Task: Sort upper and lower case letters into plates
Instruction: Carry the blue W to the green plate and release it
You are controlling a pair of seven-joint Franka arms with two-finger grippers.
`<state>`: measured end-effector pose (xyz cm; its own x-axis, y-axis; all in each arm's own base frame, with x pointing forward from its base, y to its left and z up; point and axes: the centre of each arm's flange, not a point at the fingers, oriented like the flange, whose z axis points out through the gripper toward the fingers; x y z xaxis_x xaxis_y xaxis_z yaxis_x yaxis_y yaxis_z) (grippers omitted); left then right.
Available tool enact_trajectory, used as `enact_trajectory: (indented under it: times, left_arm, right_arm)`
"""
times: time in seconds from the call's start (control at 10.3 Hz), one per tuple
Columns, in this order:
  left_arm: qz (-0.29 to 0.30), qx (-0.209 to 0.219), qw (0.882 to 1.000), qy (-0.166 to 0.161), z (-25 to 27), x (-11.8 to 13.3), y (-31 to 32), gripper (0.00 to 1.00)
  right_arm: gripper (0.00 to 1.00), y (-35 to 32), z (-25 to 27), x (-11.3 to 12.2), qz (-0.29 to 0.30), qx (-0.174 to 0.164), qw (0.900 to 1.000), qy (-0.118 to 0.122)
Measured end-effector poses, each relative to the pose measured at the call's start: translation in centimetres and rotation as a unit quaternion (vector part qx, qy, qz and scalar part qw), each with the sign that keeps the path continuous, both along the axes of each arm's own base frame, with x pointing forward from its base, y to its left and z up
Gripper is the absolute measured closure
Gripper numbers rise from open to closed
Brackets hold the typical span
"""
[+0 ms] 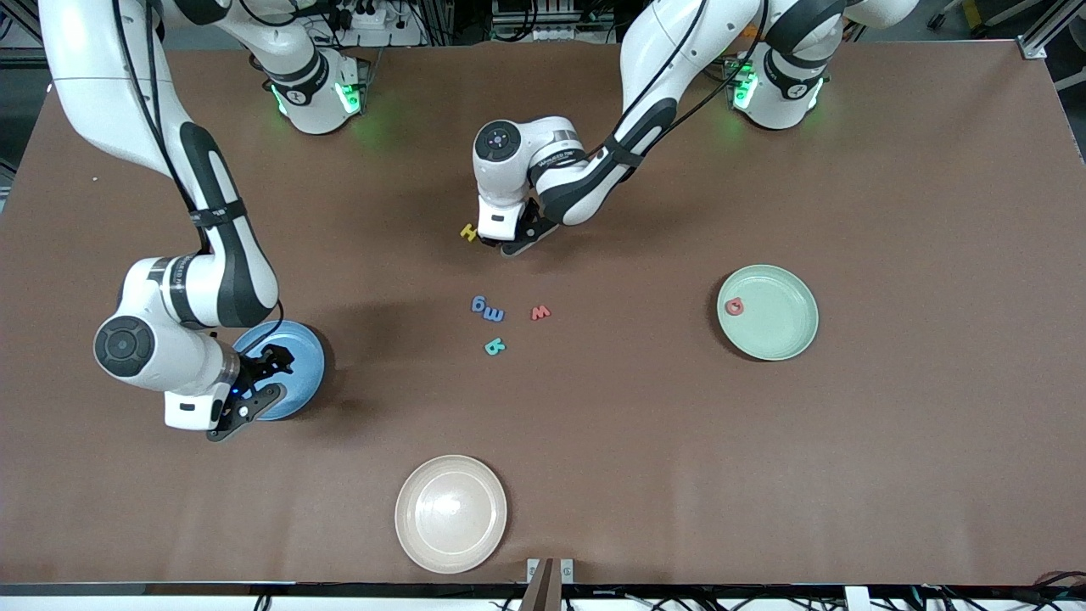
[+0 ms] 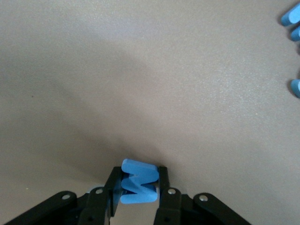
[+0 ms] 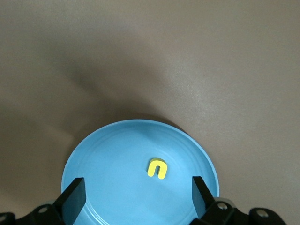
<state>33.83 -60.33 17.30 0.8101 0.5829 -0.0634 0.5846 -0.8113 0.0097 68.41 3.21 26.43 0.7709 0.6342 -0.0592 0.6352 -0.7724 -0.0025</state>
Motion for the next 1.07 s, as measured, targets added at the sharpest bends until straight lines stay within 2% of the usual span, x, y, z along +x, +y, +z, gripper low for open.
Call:
enact_trajectory:
  times: [0.19, 0.58, 0.88, 1.07]
  left_arm:
    - [0.006, 0.015, 1.0, 0.002, 0.1, 1.0, 0.7, 0.65]
    - [-0.016, 0.086, 0.996, 0.027, 1.5, 7.4, 6.6, 0.65]
    - [-0.056, 0.096, 0.993, 0.032, 6.2, 12.5, 11.8, 0.65]
    - [-0.098, 0.11, 0.988, 0.051, 8.7, 15.4, 17.6, 0.65]
  right_arm:
    - [0.0, 0.0, 0.2, 0.1, 0.0, 0.0, 1.0, -0.003]
    - [0.0, -0.5, 0.2, 0.2, -0.003, -0.001, 1.0, -0.002]
    - [0.0, 0.2, 0.3, 0.2, 0.003, 0.0, 1.0, -0.004]
    - [0.0, 1.7, 0.4, 0.1, 0.013, 0.001, 1.0, -0.004]
